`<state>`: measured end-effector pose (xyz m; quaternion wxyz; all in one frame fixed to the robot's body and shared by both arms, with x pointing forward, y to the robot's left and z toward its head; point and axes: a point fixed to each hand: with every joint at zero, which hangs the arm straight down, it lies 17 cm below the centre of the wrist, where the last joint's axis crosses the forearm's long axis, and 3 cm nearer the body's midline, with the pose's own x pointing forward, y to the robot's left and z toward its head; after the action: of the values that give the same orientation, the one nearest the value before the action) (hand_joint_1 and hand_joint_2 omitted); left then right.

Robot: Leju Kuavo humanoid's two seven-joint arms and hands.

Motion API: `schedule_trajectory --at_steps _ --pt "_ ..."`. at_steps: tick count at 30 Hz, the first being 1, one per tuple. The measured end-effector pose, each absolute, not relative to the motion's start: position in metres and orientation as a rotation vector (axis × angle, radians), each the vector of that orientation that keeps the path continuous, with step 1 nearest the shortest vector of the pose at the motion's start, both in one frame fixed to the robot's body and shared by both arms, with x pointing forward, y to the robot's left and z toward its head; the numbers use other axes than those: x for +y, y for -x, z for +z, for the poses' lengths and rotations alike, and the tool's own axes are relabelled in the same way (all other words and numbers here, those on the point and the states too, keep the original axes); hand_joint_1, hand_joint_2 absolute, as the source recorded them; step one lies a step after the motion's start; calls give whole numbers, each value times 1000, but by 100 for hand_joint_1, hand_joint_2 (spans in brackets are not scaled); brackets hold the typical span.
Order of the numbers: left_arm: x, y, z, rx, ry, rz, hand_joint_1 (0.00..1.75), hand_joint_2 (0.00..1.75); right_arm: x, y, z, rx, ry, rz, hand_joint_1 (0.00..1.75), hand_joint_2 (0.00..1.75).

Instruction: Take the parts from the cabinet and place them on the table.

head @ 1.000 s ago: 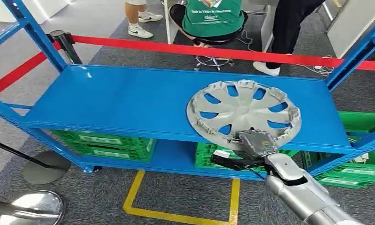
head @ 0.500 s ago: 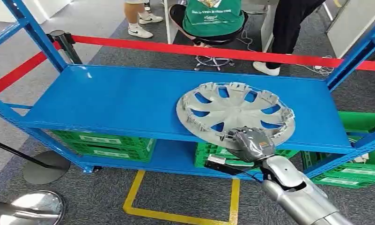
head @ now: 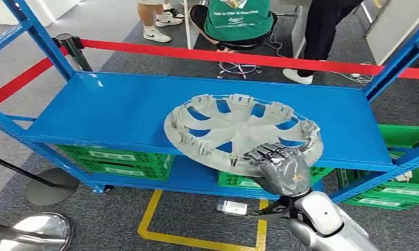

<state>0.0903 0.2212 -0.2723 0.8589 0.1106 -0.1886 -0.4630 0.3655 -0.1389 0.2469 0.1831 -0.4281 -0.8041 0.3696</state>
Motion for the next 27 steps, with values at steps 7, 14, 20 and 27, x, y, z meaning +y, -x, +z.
schedule_trajectory --at_steps 7,14,20,27 --pt "221 -93 -272 -403 -243 -967 0 175 -122 -312 296 -2507 1230 1013 175 175" --pt "218 -101 -270 -418 -252 -962 0 175 -127 -277 345 -2674 1286 882 175 175" --pt "217 -107 -268 -431 -260 -963 0 175 -133 -260 364 -2751 1315 797 175 175" --pt "219 -110 -268 -428 -278 -972 0 175 -141 -256 372 -2763 1359 747 175 175"
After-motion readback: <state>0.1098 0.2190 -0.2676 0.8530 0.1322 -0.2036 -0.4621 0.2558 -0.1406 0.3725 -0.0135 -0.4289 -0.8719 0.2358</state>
